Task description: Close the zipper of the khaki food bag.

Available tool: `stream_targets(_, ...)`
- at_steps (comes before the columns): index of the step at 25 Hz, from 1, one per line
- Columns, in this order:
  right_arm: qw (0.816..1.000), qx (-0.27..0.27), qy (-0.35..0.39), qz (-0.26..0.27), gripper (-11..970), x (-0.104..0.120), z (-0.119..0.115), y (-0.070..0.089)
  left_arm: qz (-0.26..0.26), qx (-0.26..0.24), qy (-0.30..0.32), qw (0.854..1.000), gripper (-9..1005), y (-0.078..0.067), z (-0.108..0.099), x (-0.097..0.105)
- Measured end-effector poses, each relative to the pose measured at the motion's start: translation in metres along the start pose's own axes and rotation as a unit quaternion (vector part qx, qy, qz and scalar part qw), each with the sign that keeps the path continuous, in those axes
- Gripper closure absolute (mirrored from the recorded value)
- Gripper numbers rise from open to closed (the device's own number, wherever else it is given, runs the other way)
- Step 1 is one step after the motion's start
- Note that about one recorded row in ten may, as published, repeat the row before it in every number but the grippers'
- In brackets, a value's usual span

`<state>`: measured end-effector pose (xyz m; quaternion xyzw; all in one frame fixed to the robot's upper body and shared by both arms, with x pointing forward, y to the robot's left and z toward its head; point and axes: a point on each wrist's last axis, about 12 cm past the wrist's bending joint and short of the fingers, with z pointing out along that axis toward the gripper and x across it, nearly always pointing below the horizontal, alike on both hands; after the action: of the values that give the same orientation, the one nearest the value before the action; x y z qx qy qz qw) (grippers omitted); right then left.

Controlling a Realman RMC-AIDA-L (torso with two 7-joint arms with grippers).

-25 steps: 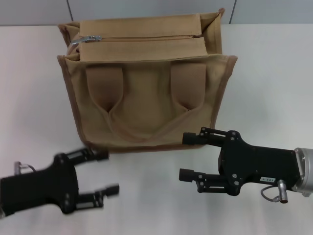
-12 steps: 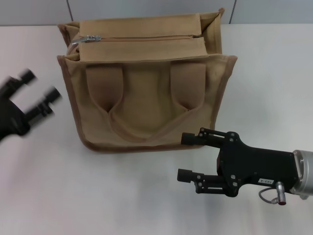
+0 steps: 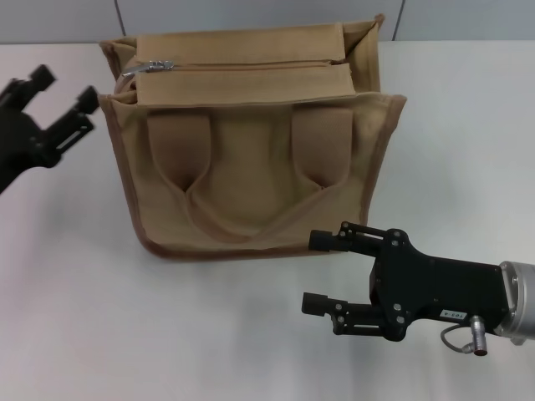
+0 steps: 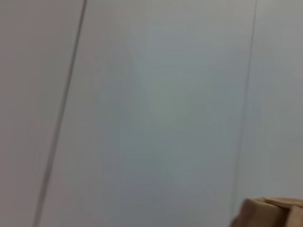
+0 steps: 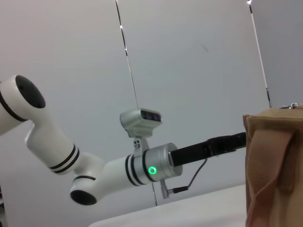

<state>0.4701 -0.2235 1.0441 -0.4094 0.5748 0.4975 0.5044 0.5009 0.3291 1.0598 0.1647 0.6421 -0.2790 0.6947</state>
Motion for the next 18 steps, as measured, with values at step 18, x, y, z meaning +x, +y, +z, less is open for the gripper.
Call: stream_targets(18, 1.0, 0.008, 0.003, 0.004, 202, 0.005, 0.0, 0.003, 0.014, 0.063, -0.033, 0.997, 317, -0.012, 0.03, -0.01)
